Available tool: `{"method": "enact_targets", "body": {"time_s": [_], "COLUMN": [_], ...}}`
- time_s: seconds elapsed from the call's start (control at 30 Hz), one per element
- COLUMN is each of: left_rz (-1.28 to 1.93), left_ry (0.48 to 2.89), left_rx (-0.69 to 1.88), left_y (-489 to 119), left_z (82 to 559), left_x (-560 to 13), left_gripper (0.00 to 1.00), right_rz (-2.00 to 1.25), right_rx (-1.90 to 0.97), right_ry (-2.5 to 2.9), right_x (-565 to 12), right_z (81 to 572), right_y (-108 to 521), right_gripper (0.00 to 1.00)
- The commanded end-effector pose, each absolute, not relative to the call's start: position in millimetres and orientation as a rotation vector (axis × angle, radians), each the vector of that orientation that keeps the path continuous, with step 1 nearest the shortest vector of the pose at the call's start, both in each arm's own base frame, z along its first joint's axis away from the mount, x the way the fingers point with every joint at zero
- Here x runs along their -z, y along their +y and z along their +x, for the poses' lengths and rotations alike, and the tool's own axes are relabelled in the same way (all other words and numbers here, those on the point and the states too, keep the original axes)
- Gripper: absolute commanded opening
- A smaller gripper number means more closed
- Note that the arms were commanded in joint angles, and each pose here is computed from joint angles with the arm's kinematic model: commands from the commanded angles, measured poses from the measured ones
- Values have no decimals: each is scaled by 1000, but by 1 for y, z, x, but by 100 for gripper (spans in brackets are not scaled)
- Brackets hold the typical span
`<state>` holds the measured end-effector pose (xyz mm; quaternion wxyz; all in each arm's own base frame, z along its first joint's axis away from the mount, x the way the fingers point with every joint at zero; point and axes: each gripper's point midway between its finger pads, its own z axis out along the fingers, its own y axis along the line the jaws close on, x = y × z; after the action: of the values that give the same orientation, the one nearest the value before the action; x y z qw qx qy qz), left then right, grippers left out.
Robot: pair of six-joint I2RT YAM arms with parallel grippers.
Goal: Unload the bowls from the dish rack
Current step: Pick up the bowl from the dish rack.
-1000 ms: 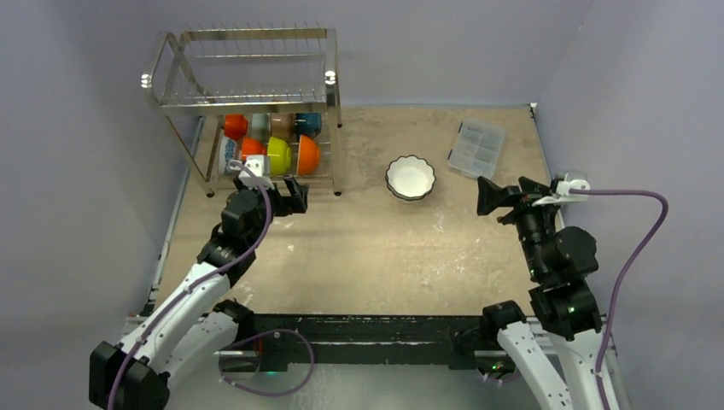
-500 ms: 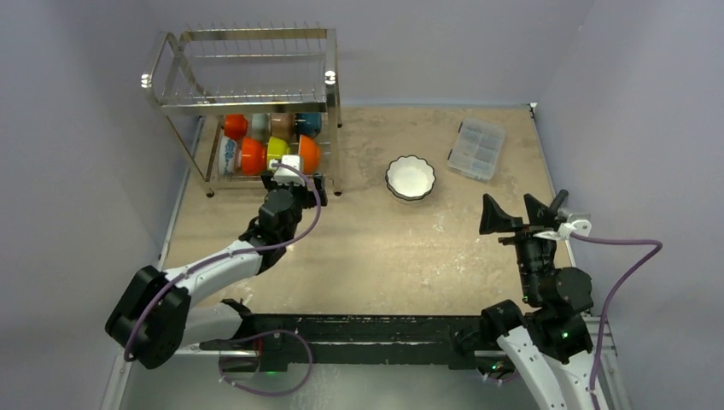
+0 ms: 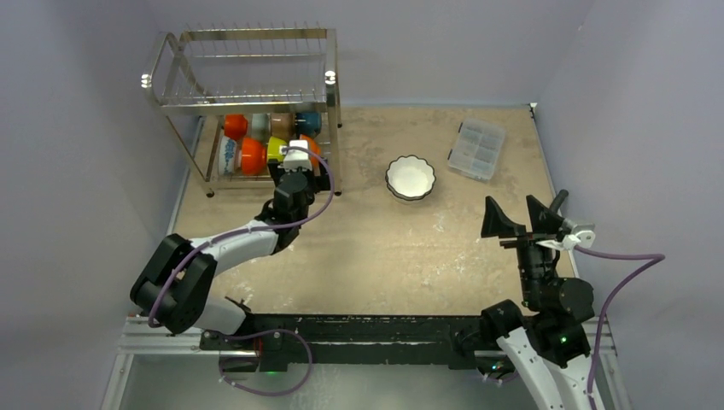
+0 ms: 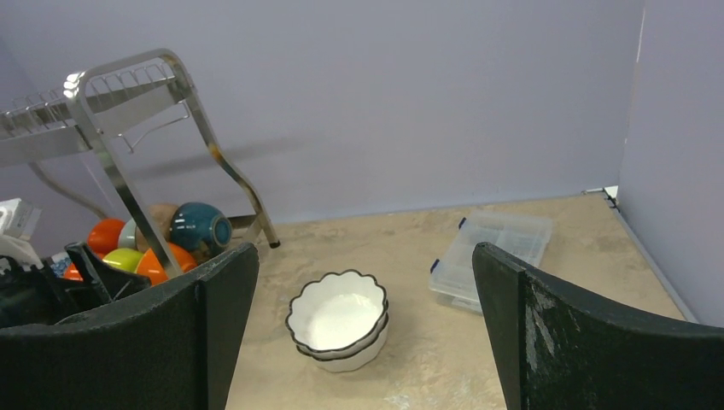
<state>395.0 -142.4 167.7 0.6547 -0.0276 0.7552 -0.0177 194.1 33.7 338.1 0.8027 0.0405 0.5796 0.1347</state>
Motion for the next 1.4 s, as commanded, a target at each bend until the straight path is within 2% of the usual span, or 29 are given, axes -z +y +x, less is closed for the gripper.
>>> {"method": "enact_targets", "body": {"time_s": [0.0,0.17,0.57,0.97,1.37], "left_rz": [-143,-172,-157,-58,55], "left_ry": [1677,1689,1730,1771,1809], "left_rx": [-31,-57,-59,-200,-202], "left_y": [-133,-132,-143,-144,-157], "left_z": [412,424,448,459,466], "left_x": [-181,-177,-168,-151,-142], "left_gripper": [89,89,76,74,75], "right_rz": [96,88,76,72,68], "right_rx": [-285,-286,-273,-268,-262], "right_ry": [1196,1215,1259,1277,1292], "right_x": [-348,-344,-336,-332,-328], "right_z": [193,197,205,209,212], "right_y": [31,34,38,40,41], "right_gripper": [99,99,99,99,99]}}
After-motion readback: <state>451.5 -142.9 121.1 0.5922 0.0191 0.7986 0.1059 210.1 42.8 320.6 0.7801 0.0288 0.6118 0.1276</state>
